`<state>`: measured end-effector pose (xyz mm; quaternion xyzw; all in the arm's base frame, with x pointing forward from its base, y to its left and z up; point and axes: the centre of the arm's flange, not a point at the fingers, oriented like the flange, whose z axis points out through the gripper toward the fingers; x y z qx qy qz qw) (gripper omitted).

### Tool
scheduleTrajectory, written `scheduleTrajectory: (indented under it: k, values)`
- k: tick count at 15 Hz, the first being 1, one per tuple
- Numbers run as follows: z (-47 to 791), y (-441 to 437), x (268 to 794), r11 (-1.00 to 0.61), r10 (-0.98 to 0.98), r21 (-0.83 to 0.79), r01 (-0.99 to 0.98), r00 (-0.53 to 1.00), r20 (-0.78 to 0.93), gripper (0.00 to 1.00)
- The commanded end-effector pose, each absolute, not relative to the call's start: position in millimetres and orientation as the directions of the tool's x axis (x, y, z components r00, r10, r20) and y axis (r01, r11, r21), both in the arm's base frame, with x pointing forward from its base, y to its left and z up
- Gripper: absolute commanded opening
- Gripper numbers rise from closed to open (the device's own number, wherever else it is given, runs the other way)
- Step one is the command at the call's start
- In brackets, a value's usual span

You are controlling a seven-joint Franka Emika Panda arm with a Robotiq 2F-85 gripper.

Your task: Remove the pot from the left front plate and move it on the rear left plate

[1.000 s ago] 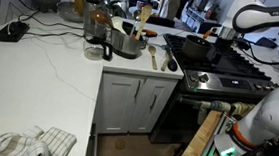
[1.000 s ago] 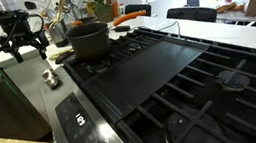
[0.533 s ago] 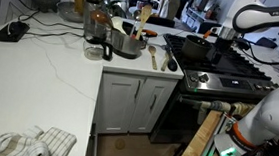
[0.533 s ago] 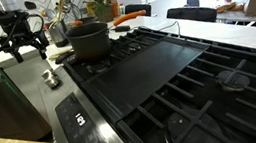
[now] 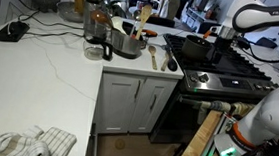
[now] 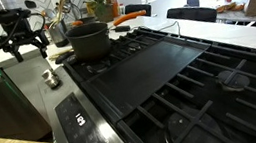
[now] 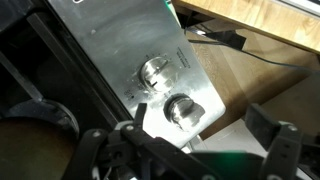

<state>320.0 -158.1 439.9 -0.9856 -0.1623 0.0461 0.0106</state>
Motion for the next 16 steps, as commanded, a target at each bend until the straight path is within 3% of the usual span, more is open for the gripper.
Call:
scheduleTrajectory:
  k: [1, 16]
  values:
    - [453, -165, 332, -0.902, 0.431, -0.02, 0.432, 0.895, -0.114, 1.0]
    - [518, -214, 392, -0.82, 0.56, 0.141, 0.555, 0.828, -0.005, 1.0]
